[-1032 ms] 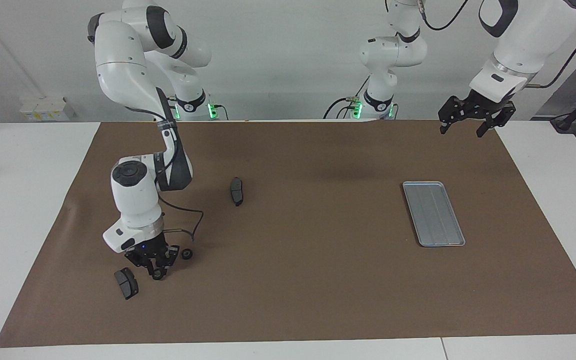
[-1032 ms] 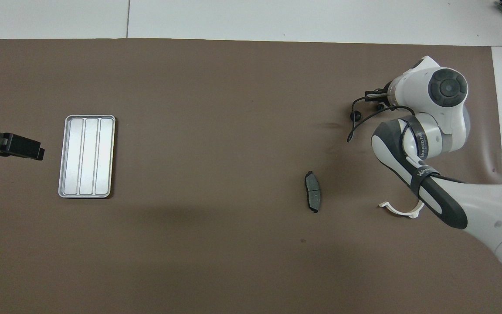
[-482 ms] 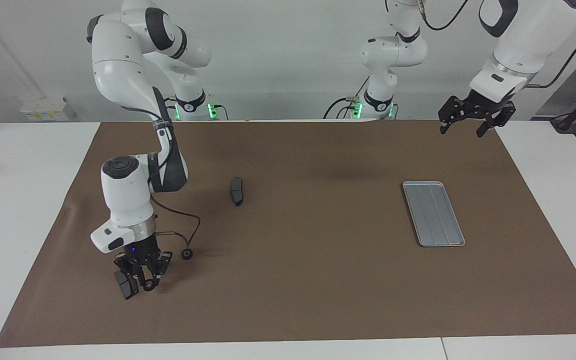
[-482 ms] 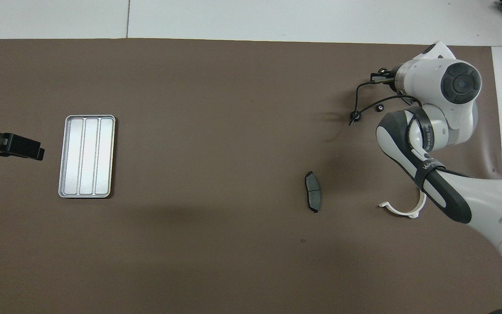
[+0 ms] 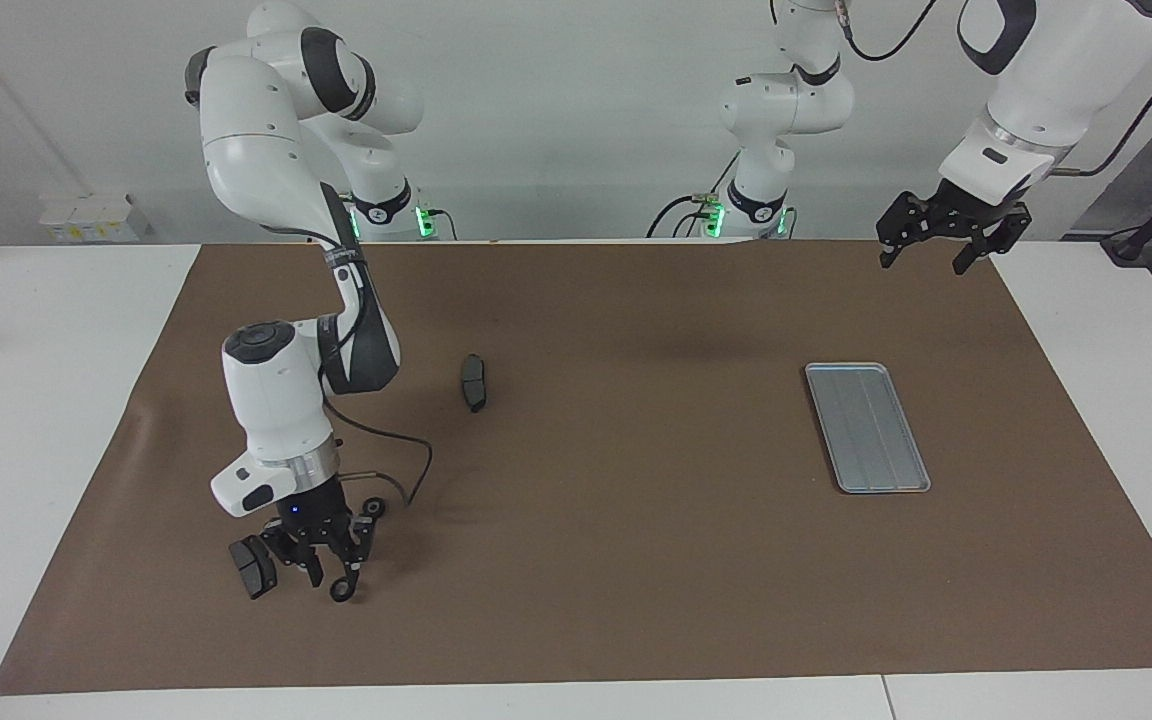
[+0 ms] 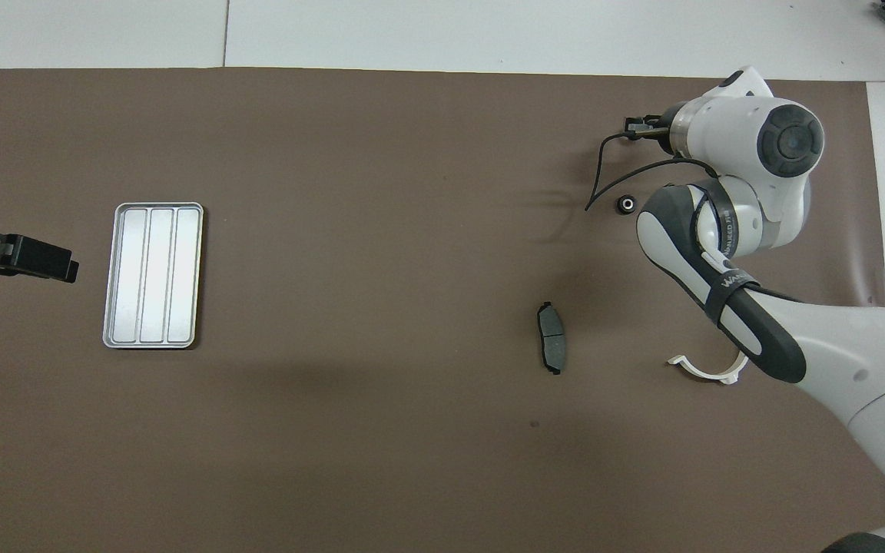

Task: Place bearing gear from tray to pile
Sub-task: 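Carry the gear with the right gripper to the gear pile near the grey pad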

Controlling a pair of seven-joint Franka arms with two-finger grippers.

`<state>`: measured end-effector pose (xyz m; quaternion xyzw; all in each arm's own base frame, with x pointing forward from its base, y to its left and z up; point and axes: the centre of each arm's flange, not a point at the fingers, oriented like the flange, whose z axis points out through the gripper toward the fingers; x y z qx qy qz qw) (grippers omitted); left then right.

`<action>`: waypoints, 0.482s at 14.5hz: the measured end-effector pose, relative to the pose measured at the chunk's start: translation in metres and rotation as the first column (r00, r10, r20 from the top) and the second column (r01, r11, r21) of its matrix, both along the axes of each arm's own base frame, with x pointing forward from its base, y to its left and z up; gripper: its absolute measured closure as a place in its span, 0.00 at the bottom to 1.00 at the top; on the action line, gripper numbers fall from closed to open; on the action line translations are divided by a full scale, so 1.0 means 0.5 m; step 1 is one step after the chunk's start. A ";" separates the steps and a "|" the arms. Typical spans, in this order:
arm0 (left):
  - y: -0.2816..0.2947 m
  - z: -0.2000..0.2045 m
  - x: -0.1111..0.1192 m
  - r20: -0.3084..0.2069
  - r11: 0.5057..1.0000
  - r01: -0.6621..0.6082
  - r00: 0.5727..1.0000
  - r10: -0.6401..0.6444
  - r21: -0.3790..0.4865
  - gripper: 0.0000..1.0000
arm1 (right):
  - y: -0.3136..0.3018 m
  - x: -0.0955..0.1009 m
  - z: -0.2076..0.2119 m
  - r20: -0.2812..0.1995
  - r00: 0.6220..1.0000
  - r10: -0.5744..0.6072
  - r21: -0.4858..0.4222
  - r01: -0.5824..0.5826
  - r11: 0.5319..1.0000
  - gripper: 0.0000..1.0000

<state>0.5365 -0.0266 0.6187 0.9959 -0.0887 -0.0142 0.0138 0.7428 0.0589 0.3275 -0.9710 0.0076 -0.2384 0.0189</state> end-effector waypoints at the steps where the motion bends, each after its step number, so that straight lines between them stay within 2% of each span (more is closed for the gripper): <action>1: 0.000 0.000 0.000 0.000 1.000 0.000 1.000 0.000 0.000 0.00 | -0.001 0.001 0.001 0.001 1.000 -0.001 0.000 0.001 1.000 0.29; 2: 0.000 0.000 0.000 0.000 1.000 0.000 1.000 0.000 0.000 0.00 | -0.003 0.002 0.004 0.004 1.000 -0.003 0.001 0.003 1.000 0.20; 4: 0.000 0.000 0.000 0.000 1.000 0.000 1.000 0.000 0.000 0.00 | -0.008 0.005 0.021 -0.009 1.000 -0.009 -0.006 0.009 1.000 0.19; 7: 0.000 0.000 0.000 0.000 1.000 0.000 1.000 0.000 0.000 0.00 | -0.009 -0.010 0.115 -0.105 0.994 -0.036 -0.022 0.033 0.999 0.19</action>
